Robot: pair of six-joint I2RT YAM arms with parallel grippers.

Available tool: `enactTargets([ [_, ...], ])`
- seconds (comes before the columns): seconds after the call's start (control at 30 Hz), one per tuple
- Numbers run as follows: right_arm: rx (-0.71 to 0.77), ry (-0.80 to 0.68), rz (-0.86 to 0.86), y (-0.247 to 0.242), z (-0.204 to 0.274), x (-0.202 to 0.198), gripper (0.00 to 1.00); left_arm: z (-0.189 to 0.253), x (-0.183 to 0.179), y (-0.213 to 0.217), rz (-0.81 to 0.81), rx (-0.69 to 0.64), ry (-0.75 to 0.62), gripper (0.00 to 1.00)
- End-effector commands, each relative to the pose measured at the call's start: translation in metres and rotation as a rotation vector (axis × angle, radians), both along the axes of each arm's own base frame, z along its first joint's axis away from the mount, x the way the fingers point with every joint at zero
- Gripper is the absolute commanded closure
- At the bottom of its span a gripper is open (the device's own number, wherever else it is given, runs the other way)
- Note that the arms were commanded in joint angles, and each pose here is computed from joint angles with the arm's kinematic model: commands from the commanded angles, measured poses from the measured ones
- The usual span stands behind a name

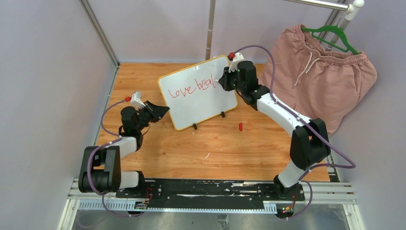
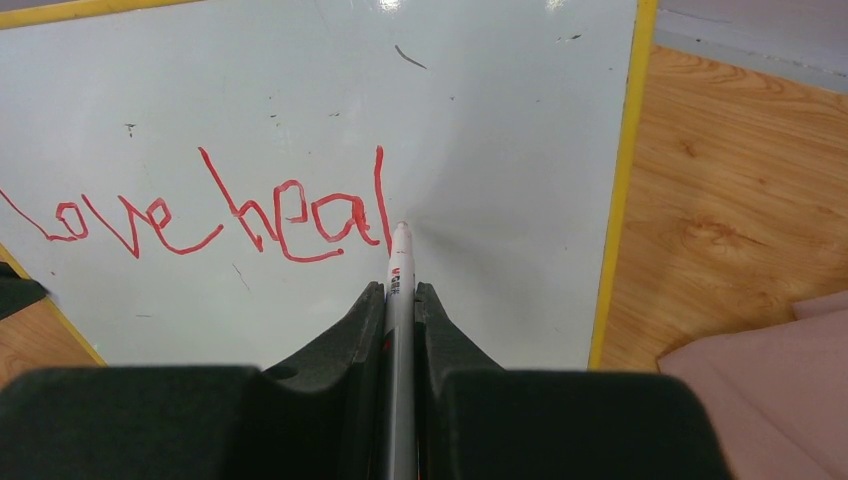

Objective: Write a sentence on the whiteboard

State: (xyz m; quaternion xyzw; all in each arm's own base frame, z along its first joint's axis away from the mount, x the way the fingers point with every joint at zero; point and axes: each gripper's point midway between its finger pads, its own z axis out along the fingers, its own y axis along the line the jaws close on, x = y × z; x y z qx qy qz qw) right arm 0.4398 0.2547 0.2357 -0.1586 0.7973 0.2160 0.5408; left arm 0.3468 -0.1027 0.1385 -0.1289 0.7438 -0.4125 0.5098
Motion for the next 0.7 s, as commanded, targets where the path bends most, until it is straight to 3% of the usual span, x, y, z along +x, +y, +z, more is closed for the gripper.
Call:
enactTargets([
  [0.0, 0.020, -0.017, -0.014, -0.001, 0.012, 0.009, 1.00, -0.001, 0.001, 0.004, 0.021, 0.012, -0.002, 1.00],
  [0.67, -0.013, 0.020, -0.095, -0.024, -0.001, 0.021, 1.00, 0.000, 0.000, 0.004, 0.019, 0.013, -0.005, 1.00],
])
